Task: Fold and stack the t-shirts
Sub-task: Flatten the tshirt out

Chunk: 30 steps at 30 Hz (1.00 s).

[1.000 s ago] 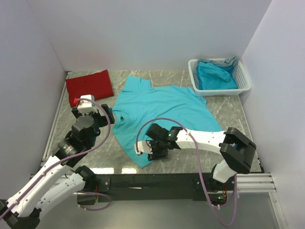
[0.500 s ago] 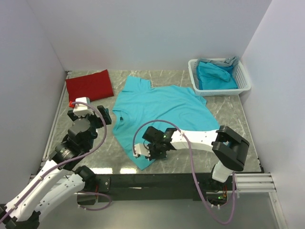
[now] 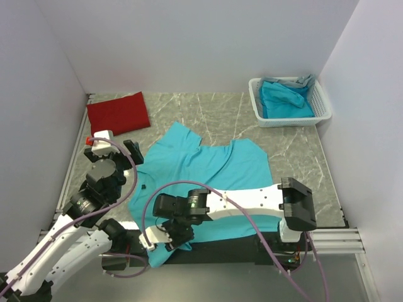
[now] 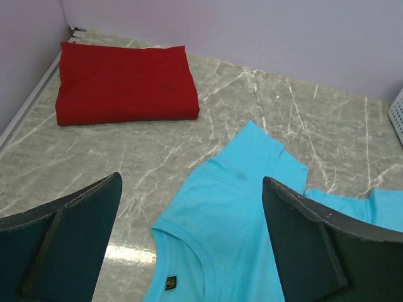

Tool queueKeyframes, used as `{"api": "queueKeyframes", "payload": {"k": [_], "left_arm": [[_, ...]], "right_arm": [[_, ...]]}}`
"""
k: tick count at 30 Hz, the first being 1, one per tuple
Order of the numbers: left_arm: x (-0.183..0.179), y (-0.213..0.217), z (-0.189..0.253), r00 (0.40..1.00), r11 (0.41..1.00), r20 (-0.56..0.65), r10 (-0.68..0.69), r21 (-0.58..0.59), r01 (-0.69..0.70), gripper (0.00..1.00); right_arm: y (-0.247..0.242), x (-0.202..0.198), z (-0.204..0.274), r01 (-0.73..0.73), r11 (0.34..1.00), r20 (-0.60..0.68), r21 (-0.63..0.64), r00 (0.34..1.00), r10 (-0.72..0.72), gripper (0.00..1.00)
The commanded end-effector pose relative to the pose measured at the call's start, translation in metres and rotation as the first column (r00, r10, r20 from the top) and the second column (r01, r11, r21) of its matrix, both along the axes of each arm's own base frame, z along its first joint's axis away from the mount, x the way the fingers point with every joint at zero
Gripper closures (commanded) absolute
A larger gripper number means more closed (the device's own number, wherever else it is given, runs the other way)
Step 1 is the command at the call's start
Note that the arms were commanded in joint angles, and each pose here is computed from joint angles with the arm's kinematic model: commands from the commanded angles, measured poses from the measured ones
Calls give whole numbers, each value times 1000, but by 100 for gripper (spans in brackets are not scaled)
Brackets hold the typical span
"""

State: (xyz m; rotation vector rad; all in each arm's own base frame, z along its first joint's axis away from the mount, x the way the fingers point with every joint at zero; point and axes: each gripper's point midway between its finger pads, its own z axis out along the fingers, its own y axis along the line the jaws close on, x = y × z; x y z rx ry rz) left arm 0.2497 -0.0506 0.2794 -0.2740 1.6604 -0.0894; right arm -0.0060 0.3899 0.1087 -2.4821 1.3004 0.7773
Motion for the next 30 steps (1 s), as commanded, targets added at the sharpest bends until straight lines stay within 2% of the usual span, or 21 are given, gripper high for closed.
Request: {"api": "queueKeyframes", "payload": {"k": [1, 3, 6, 9, 10, 11, 13, 14, 15, 16, 17, 21, 22, 25, 29, 30], "left_arm": [[1, 5, 7, 999, 1000, 31, 20, 1, -20, 1], [1, 3, 7, 1000, 1000, 27, 16, 3, -16, 1], [2, 2, 6, 1000, 1000, 23, 8, 7, -8, 1], [3, -6, 4, 999, 999, 18, -32, 11, 32, 1], [4, -8, 5, 999, 999, 17, -42, 12, 41, 1], [5, -13, 2, 998, 998, 8, -64, 14, 64, 1], [7, -18, 0, 996, 996, -3, -86, 19, 86, 1], [9, -22, -3, 995, 994, -15, -102, 23, 103, 1], [10, -27, -3, 992, 992, -21, -124, 27, 124, 1], [11, -29, -4, 991, 991, -27, -133, 28, 134, 1], [12, -32, -7, 989, 989, -41, -145, 36, 146, 2], [14, -39, -12, 982, 983, -63, -176, 40, 178, 2], [14, -41, -14, 981, 982, -69, -183, 43, 186, 2], [15, -44, -15, 977, 978, -77, -198, 47, 202, 2], [15, -47, -19, 974, 976, -93, -209, 47, 214, 2], [15, -47, -18, 973, 975, -92, -212, 47, 217, 2]], "right_arm": [[-26, 25, -10, 74, 991, 16, -112, 997, -72, 46], [-35, 38, -7, 99, 989, 8, -112, 995, -99, 32], [-59, 71, 1, 173, 979, 0, -107, 985, -174, 32], [-81, 121, 20, 345, 938, -15, -20, 938, -345, 33], [-91, 136, 19, 427, 904, -30, -20, 904, -427, 33], [-102, 174, 22, 546, 837, -30, 24, 837, -546, 34], [-122, 211, 28, 704, 708, -66, 56, 710, -701, 37], [-146, 251, 32, 806, 584, -86, 92, 591, -802, 38], [-160, 268, 34, 858, 503, -106, 105, 512, -852, 40], [-174, 281, 32, 914, 396, -145, 84, 405, -903, 41], [-207, 312, 34, 961, 256, -162, 101, 270, -949, 42], [-285, 352, 10, 996, -78, -141, 47, -71, -988, 46], [-301, 356, 0, 989, -141, -106, 46, -135, -985, 46], [-338, 364, -20, 966, -259, -60, 19, -257, -965, 46], [-369, 374, -39, 939, -341, -26, -44, -343, -939, 46], [-372, 378, -46, 936, -344, -22, -69, -346, -938, 46]]}}
